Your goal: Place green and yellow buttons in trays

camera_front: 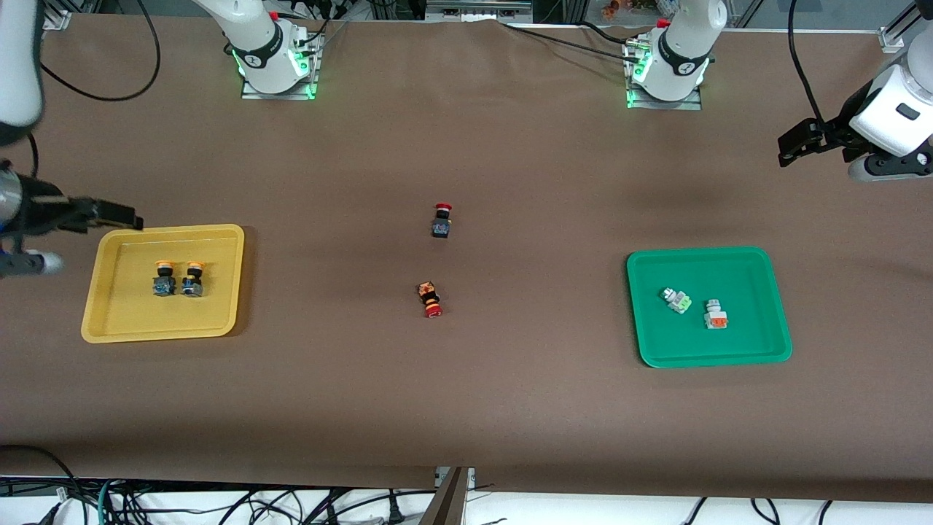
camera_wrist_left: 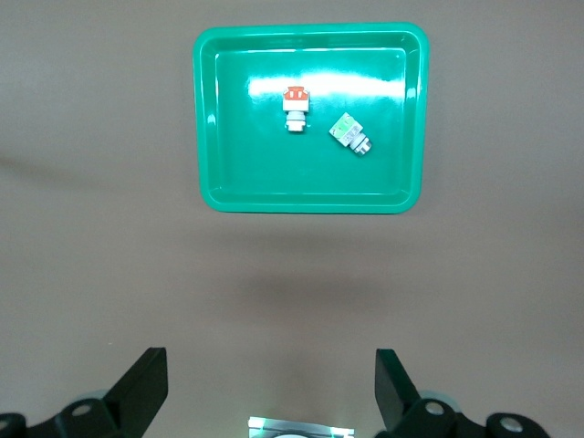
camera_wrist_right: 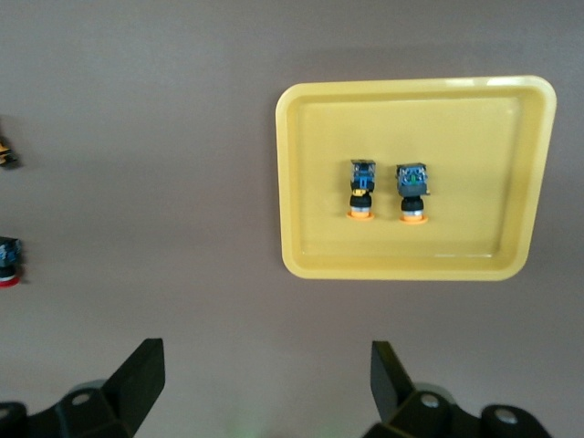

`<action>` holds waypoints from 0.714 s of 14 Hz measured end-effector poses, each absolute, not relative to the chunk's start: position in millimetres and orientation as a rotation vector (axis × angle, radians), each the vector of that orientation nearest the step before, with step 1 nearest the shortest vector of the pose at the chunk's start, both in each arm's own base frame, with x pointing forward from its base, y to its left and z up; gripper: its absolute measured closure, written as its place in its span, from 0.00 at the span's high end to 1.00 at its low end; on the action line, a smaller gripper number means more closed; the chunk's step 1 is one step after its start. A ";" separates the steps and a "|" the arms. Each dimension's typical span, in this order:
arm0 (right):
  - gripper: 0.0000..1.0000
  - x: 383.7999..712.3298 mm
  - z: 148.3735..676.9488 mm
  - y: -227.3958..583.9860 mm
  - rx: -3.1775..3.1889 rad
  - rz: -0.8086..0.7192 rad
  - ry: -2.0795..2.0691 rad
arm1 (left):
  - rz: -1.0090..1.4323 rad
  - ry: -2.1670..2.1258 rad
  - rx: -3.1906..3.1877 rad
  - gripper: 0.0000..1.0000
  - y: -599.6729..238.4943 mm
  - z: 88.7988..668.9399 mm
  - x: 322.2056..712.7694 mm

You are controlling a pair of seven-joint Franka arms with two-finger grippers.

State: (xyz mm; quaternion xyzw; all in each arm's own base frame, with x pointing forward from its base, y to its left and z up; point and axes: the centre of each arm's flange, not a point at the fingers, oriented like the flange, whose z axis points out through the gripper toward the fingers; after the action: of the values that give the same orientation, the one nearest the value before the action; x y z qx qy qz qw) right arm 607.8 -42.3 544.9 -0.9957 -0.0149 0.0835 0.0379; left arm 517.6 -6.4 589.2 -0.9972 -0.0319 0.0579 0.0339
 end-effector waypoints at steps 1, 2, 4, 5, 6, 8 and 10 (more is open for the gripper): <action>1.00 598.4 555.2 -44.7 -3.069 0.241 -0.048 | 0.192 -0.098 -3.069 1.00 -3.6 585.0 519.6; 1.00 590.7 566.2 -46.2 -3.100 0.225 -0.058 | 0.221 -0.101 -3.069 1.00 -1.2 578.2 521.7; 1.00 576.0 588.0 -46.2 -3.140 0.184 -0.075 | 0.298 -0.117 -3.068 1.00 6.1 563.4 524.7; 1.00 570.0 596.3 -45.5 -3.145 0.165 -0.080 | 0.301 -0.119 -3.071 1.00 9.0 560.2 528.0; 1.00 565.8 601.2 -46.4 -3.146 0.154 -0.079 | 0.286 -0.116 -3.076 1.00 10.1 563.5 531.7; 1.00 562.8 602.4 -47.5 -3.146 0.153 -0.078 | 0.249 -0.117 -3.080 1.00 10.2 575.2 534.7; 1.00 562.9 599.5 -42.5 -3.146 0.164 -0.093 | 0.231 -0.113 -3.082 1.00 8.7 581.3 535.5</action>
State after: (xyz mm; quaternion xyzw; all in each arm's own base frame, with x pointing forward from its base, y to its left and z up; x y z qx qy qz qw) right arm 562.9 -42.5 599.5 -0.9982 -0.0295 0.0520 -0.0050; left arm 535.5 8.7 581.3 -0.9962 -0.0365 0.0747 0.0245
